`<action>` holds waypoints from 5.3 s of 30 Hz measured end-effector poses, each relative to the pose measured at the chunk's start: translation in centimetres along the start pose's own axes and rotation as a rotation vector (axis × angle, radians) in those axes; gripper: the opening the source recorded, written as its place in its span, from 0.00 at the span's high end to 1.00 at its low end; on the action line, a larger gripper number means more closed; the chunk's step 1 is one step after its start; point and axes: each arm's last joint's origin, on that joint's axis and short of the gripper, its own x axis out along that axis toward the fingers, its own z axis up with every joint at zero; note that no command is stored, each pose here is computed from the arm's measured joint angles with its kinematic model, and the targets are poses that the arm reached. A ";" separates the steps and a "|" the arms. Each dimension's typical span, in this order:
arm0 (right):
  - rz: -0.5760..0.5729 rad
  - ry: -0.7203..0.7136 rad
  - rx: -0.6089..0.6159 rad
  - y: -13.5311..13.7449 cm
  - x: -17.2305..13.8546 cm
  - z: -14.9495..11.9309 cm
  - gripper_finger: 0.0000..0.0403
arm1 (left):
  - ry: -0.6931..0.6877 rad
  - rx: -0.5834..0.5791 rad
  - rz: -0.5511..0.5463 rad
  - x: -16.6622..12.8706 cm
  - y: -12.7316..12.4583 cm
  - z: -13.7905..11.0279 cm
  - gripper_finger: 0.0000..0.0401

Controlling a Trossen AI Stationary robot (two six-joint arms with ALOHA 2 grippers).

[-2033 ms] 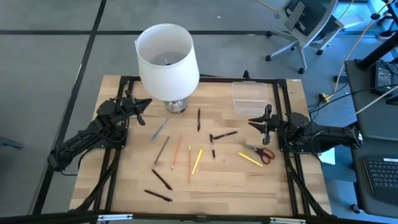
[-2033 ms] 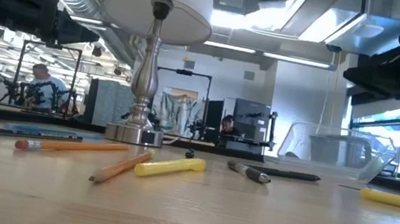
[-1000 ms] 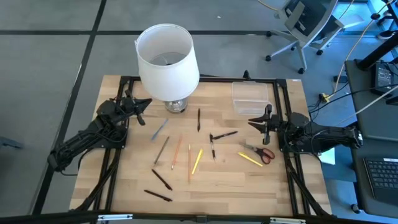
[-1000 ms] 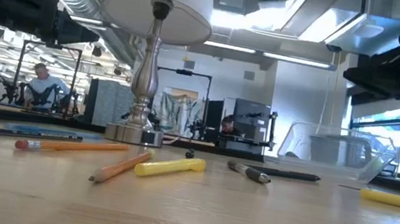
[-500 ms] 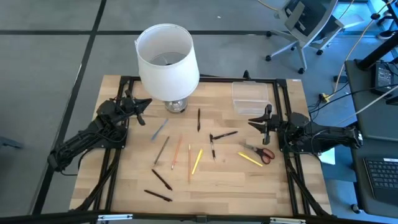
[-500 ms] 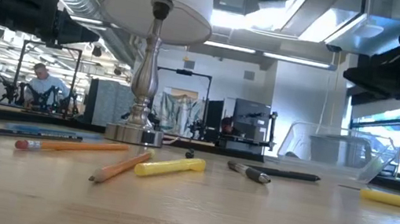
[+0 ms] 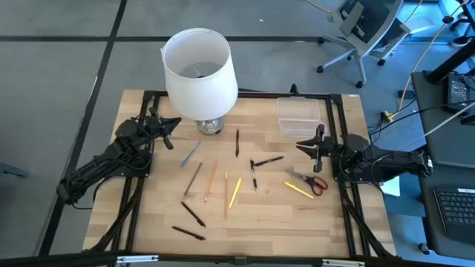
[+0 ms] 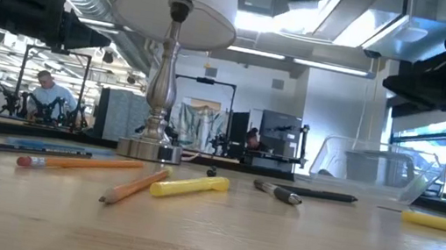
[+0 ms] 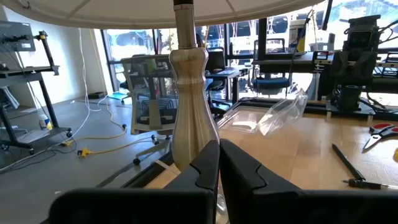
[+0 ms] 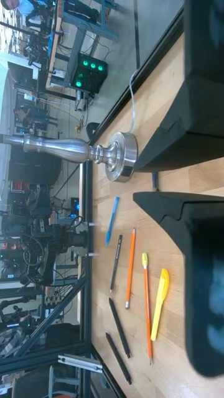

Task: Pick & place school supplies into a supply box

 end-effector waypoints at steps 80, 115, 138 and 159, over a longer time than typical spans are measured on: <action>-0.078 -0.038 0.260 -0.3 0.0 0.3 0.62 | 0.000 -0.008 0.000 0.0 0.0 0.0 0.98; -0.132 0.945 0.322 -0.2 4.5 9.2 0.46 | 0.069 -0.234 -0.609 -0.1 -3.5 0.0 0.98; -0.333 1.701 0.573 6.8 5.1 3.6 0.58 | 0.013 -0.104 -0.447 0.2 -3.6 0.2 0.98; -0.386 1.777 0.360 11.4 6.1 -0.7 0.58 | 0.014 -0.104 -0.446 0.2 -3.6 0.1 0.98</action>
